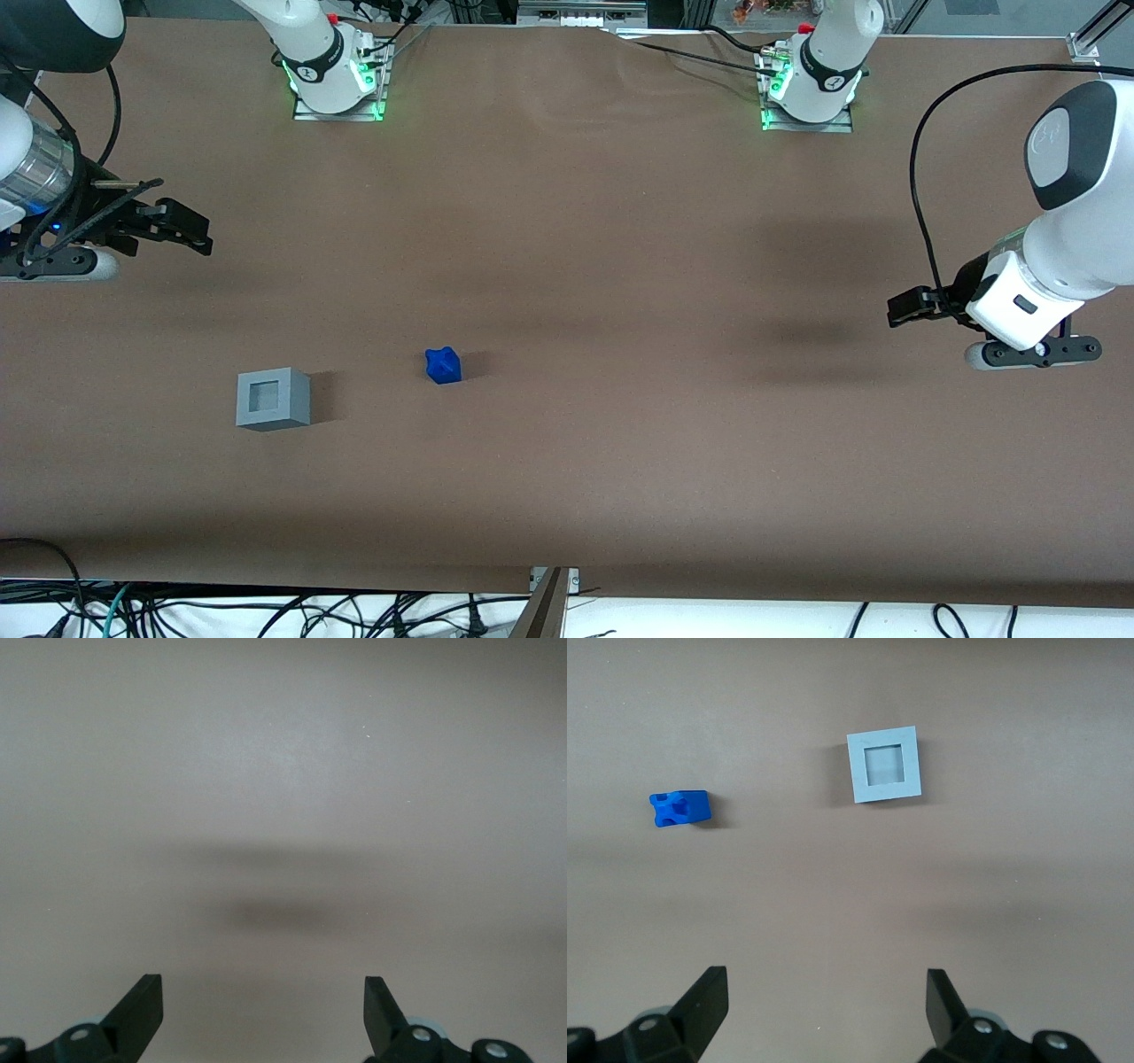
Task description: Insert blue part into gray base with right arm
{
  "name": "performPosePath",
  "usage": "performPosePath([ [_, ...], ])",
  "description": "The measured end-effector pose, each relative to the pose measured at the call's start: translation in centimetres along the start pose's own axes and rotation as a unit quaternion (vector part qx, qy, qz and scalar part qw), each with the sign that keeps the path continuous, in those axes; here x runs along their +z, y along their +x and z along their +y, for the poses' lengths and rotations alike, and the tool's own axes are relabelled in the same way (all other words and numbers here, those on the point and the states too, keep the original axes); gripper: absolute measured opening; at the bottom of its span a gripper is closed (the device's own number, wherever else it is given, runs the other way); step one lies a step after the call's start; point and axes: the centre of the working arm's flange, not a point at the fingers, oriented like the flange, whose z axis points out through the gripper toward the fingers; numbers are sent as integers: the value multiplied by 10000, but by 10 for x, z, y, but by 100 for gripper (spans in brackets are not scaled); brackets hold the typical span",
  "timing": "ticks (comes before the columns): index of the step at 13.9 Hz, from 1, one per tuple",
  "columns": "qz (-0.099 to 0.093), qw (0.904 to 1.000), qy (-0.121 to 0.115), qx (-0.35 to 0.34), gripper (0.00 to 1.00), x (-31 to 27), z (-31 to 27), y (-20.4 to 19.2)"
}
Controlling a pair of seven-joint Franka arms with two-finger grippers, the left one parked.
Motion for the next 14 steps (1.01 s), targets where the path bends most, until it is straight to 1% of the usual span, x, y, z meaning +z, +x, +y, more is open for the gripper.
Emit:
performPosePath([
  [5, 23, 10000, -1, 8, 99, -2, 1, 0],
  [10, 121, 9999, 5, 10, 100, -11, 1, 1],
  [13, 105, 9999, 4, 11, 100, -11, 2, 1],
  [14, 56, 10000, 1, 14, 99, -10, 2, 0],
])
